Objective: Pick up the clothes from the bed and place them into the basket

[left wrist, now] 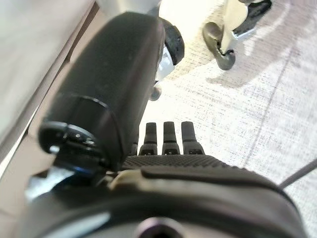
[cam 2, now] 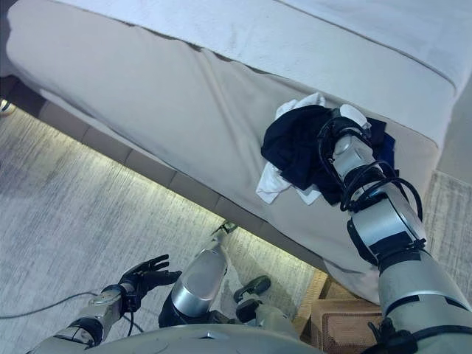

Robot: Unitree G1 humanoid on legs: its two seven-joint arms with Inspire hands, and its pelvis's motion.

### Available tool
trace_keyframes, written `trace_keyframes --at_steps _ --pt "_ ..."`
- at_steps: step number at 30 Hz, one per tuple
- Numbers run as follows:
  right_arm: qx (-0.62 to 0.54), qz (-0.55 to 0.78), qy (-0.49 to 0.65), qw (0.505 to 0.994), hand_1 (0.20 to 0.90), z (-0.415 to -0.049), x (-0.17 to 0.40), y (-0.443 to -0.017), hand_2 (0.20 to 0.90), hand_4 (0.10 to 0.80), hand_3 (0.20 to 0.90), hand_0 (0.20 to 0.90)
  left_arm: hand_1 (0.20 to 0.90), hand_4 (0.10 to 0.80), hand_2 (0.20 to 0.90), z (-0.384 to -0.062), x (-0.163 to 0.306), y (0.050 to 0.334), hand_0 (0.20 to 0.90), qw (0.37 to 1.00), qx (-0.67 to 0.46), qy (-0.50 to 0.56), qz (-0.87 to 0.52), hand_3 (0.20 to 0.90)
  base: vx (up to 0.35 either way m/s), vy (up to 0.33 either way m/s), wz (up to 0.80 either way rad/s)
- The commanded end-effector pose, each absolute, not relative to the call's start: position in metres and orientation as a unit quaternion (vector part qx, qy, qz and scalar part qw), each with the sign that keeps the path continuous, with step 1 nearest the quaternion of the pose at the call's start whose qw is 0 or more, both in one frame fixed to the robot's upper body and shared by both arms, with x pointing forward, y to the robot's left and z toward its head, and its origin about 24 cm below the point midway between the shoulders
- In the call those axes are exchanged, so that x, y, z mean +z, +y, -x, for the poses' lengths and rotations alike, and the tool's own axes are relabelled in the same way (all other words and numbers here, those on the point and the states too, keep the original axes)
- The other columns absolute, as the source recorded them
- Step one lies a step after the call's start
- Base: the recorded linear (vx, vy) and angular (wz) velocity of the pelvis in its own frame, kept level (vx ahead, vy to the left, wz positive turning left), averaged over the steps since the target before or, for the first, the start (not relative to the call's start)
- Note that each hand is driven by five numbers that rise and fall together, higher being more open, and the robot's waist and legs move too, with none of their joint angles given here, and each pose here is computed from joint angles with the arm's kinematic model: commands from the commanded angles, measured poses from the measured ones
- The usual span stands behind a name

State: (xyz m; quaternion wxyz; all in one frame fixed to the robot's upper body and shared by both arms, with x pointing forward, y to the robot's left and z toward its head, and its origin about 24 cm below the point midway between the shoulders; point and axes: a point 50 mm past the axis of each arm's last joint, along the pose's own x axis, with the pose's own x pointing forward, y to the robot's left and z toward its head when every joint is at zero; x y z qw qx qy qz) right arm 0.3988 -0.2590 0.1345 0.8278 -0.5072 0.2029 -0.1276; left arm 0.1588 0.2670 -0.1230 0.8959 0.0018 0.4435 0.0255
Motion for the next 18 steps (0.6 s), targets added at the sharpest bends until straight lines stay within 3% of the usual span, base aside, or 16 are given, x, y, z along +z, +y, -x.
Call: trace_keyframes --at_steps 1,2,6,7,8,9,10,13,15,18 --pt "-0.195 0.606 0.184 0.749 0.900 -0.402 0.192 -0.278 0.900 0.800 0.900 0.900 0.900 0.800 0.900 -0.155 -0.120 0.273 0.900 0.903 0.014 0.429 -0.004 0.900 -0.011 0.075 0.09" --pt "-0.187 0.628 0.226 0.721 0.900 -0.399 0.188 -0.285 0.900 0.800 0.900 0.900 0.900 0.800 0.900 -0.157 -0.119 0.272 0.900 0.906 0.013 0.424 0.002 0.900 -0.005 0.054 0.07" --pt "-0.167 0.644 0.303 0.682 0.900 -0.392 0.177 -0.295 0.900 0.800 0.900 0.900 0.900 0.800 0.900 -0.165 -0.115 0.270 0.900 0.911 0.005 0.412 0.009 0.900 0.002 0.008 0.08" --pt "-0.148 0.648 0.337 0.666 0.836 -0.389 0.171 -0.298 0.836 0.726 0.826 0.836 0.900 0.800 0.900 -0.169 -0.113 0.270 0.900 0.914 -0.001 0.407 0.008 0.900 0.011 -0.037 0.12" --pt "-0.133 0.647 0.357 0.661 0.505 -0.387 0.165 -0.298 0.505 0.339 0.439 0.505 0.900 0.800 0.900 -0.175 -0.110 0.268 0.900 0.915 -0.005 0.403 0.004 0.900 0.011 -0.037 0.09" --pt "-0.131 0.647 0.358 0.660 0.505 -0.387 0.165 -0.298 0.505 0.339 0.439 0.505 0.900 0.800 0.900 -0.176 -0.110 0.268 0.900 0.916 -0.005 0.402 0.004 0.900 0.006 -0.056 0.07" --pt "-0.119 0.652 0.355 0.659 0.300 -0.389 0.163 -0.294 0.300 0.100 0.200 0.300 0.900 0.800 0.900 -0.181 -0.107 0.268 0.900 0.917 -0.007 0.400 0.001 0.900 0.000 -0.055 0.05" --pt "-0.134 0.650 0.288 0.690 0.300 -0.398 0.170 -0.282 0.300 0.100 0.200 0.300 0.900 0.800 0.900 -0.187 -0.105 0.267 0.900 0.918 -0.006 0.396 -0.005 0.900 0.013 -0.060 0.02" --pt "-0.187 0.623 0.155 0.743 0.300 -0.409 0.198 -0.263 0.300 0.100 0.200 0.300 0.900 0.800 0.900 -0.185 -0.105 0.269 0.900 0.918 0.006 0.396 -0.003 0.900 0.033 -0.038 -0.04" --pt "-0.264 0.580 -0.045 0.769 0.300 -0.412 0.256 -0.233 0.300 0.100 0.200 0.300 0.900 0.800 0.900 -0.171 -0.110 0.275 0.900 0.916 0.030 0.399 0.003 0.900 0.015 -0.013 -0.10"
